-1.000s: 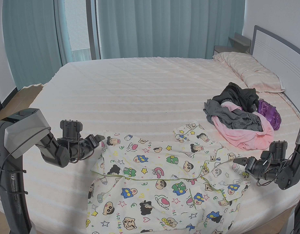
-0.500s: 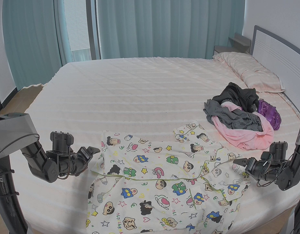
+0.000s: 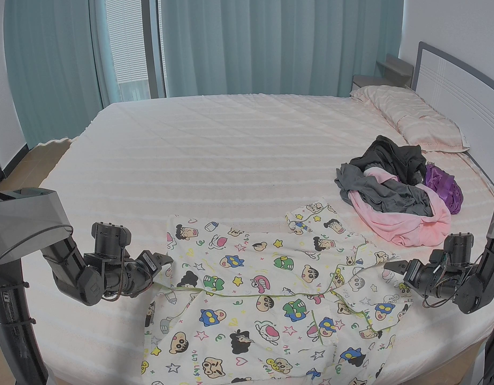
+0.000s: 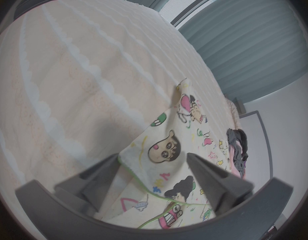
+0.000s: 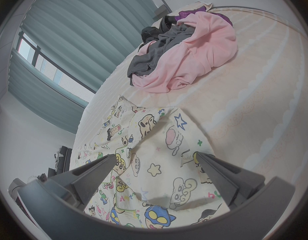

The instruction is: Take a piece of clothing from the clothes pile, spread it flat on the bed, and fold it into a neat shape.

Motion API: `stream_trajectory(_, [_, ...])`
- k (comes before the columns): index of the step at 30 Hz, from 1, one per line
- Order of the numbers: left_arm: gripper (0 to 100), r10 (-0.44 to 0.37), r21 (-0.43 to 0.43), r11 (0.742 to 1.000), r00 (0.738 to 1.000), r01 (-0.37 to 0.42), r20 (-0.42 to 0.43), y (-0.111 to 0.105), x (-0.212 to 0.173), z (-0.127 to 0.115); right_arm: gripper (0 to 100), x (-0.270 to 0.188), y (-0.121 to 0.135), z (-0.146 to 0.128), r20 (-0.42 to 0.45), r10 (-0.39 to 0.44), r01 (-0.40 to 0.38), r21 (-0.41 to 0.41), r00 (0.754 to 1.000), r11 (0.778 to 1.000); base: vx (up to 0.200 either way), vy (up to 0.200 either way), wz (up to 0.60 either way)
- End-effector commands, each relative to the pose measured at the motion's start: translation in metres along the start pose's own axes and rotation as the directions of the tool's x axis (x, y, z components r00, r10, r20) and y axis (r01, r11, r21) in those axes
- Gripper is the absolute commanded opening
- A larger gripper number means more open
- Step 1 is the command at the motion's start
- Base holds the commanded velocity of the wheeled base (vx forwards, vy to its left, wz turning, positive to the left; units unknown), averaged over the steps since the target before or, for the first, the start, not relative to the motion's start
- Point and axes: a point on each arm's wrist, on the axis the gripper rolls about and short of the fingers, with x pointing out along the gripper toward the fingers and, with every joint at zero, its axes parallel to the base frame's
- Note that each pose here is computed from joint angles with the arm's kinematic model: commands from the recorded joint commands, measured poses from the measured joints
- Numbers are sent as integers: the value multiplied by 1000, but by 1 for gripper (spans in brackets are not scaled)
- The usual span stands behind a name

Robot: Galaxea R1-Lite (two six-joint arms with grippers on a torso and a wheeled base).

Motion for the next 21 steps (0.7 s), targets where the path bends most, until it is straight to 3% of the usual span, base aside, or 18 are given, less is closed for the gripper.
stream_trajectory(1, [0, 32, 7, 999, 999, -32, -17, 4, 1, -3, 100, -1, 0, 0, 3, 1, -1, 0, 1000, 1000, 0, 0, 0])
stream_trajectory(9, [0, 91, 0, 996, 996, -91, 5, 7, -8, -5, 100, -2, 1, 0, 5, 4, -4, -3, 1000, 1000, 0, 0, 0])
stream_trajectory(19, [0, 82, 21, 996, 996, -82, 18, 1, -40, -15, 100, -4, 2, -1, 23, 18, -18, -13, 1000, 1000, 0, 0, 0])
stream_trajectory(21, [0, 111, 31, 993, 993, -112, 38, 3, -45, -21, 100, -3, 1, 0, 25, 18, -18, -12, 1000, 1000, 0, 0, 0])
